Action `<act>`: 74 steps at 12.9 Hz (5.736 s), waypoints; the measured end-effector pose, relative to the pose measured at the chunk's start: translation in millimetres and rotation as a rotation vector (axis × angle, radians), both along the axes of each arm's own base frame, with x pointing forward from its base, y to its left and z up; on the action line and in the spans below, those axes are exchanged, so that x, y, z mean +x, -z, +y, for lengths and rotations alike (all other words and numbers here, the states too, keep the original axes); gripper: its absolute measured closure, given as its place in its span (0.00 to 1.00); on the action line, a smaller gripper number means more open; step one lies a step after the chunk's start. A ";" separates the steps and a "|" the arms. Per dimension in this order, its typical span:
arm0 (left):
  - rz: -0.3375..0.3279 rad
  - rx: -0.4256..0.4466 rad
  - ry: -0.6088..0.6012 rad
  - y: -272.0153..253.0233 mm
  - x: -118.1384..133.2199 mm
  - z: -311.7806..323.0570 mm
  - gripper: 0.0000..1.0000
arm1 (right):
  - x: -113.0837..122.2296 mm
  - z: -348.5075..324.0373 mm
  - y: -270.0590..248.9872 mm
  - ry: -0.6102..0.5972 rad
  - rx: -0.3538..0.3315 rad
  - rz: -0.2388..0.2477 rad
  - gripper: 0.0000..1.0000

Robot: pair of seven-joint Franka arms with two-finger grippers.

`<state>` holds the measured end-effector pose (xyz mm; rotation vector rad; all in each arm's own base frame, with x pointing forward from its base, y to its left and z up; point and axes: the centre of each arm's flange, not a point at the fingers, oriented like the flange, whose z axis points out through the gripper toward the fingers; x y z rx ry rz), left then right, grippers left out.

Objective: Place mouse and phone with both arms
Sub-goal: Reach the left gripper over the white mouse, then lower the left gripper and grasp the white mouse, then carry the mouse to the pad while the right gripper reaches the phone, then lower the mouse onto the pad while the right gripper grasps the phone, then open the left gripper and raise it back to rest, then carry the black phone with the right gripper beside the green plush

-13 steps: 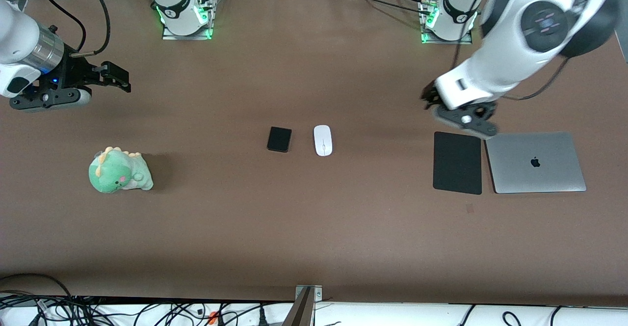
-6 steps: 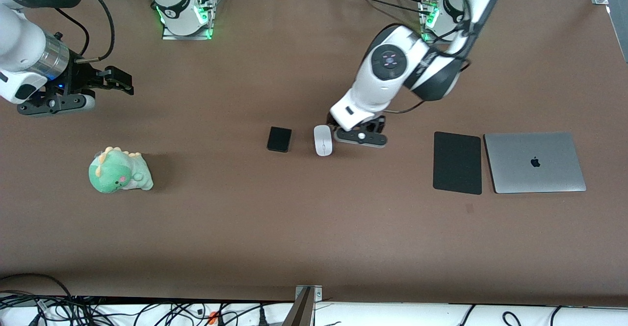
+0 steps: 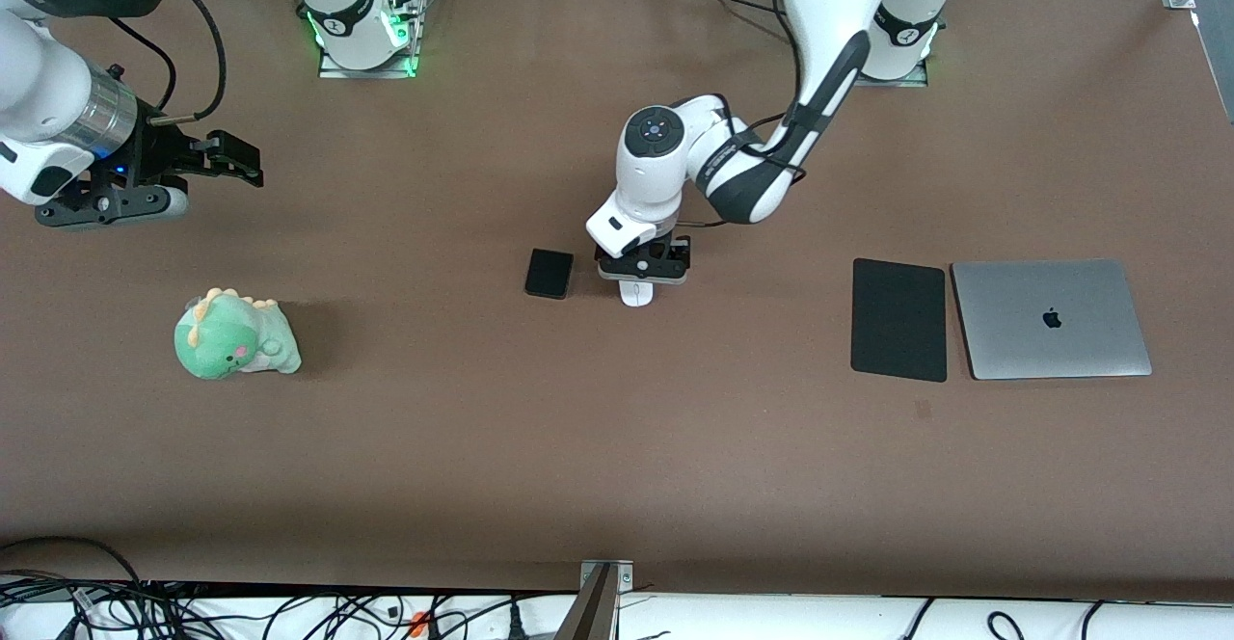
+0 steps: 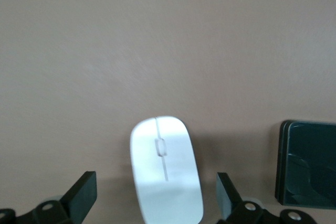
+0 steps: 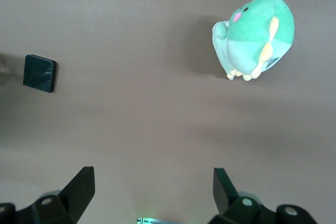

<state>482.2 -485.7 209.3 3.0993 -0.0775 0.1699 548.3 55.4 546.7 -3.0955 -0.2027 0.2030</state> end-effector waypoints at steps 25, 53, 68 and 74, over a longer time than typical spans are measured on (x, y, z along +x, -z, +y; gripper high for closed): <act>0.138 0.197 0.026 -194.4 91.7 210.8 0.38 | 12.9 152.9 116.7 0.184 -0.059 -0.032 0.00; 0.226 0.153 0.171 -108.0 89.2 454.4 0.00 | -46.3 356.1 363.1 0.295 -0.047 -0.130 0.00; 0.140 0.140 0.057 -410.3 66.2 487.5 0.00 | -50.6 354.2 370.8 0.286 -0.068 -0.114 0.21; 0.130 0.140 0.064 -408.2 67.9 484.1 0.00 | -1.6 286.6 321.1 0.133 -0.145 -0.080 0.21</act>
